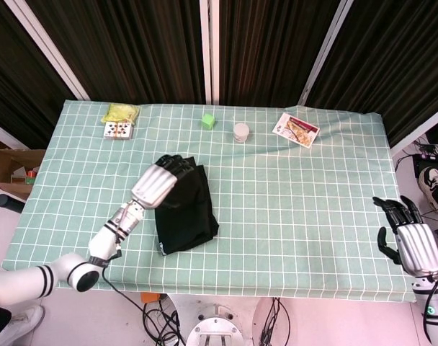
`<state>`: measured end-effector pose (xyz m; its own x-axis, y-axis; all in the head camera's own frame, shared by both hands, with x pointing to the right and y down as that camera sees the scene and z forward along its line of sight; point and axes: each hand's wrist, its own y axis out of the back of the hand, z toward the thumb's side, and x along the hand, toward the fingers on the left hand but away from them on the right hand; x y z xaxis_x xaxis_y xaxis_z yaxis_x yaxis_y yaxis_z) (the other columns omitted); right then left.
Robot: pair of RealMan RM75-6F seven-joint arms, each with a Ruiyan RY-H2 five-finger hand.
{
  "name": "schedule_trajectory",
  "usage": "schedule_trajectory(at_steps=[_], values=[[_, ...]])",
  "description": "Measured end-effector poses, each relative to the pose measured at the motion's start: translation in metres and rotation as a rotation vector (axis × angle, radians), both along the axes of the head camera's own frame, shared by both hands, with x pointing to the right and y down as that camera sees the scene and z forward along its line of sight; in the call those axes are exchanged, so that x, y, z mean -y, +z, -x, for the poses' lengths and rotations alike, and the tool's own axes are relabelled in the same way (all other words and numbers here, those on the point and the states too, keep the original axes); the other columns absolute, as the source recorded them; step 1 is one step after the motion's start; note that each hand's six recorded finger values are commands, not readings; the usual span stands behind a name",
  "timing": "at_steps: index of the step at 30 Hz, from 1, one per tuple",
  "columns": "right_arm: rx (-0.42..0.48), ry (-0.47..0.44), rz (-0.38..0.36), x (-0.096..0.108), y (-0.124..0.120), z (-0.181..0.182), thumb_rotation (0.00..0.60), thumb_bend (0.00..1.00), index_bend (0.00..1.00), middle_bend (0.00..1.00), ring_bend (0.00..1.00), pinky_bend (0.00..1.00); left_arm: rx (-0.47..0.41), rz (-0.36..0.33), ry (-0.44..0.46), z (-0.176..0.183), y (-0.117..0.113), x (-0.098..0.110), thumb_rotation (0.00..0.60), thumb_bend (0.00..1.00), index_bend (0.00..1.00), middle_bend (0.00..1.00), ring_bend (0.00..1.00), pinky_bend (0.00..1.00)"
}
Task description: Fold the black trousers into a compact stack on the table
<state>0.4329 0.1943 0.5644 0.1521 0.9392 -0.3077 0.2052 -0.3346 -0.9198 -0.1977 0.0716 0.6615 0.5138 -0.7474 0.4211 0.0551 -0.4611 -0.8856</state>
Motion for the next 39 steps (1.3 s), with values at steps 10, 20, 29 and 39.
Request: schedule_trajectory(at_steps=[10,20,29,39], values=[[0.003,-0.005,-0.001,0.001,0.001,0.002,0.6,0.7,0.14,0.25,0.16,0.11,0.082,0.154,-0.09,0.027,0.032,-0.009,0.237,0.36,0.22,0.2,0.11,0.18],[0.0,0.006,0.002,-0.001,0.001,0.0,0.6,0.7,0.14,0.25,0.16,0.11,0.26,0.202,-0.085,0.036,0.084,-0.003,0.221,0.36,0.22,0.2,0.11,0.17],[-0.001,0.006,-0.006,-0.002,-0.002,-0.001,0.6,0.7,0.14,0.25,0.16,0.11,0.219,0.153,-0.119,0.033,0.067,0.004,0.215,0.36,0.22,0.2,0.11,0.17],[0.005,0.005,0.005,-0.003,0.003,-0.001,0.6,0.7,0.14,0.25,0.16,0.11,0.07,0.171,-0.107,0.029,0.018,-0.022,0.196,0.37,0.22,0.21,0.11,0.17]])
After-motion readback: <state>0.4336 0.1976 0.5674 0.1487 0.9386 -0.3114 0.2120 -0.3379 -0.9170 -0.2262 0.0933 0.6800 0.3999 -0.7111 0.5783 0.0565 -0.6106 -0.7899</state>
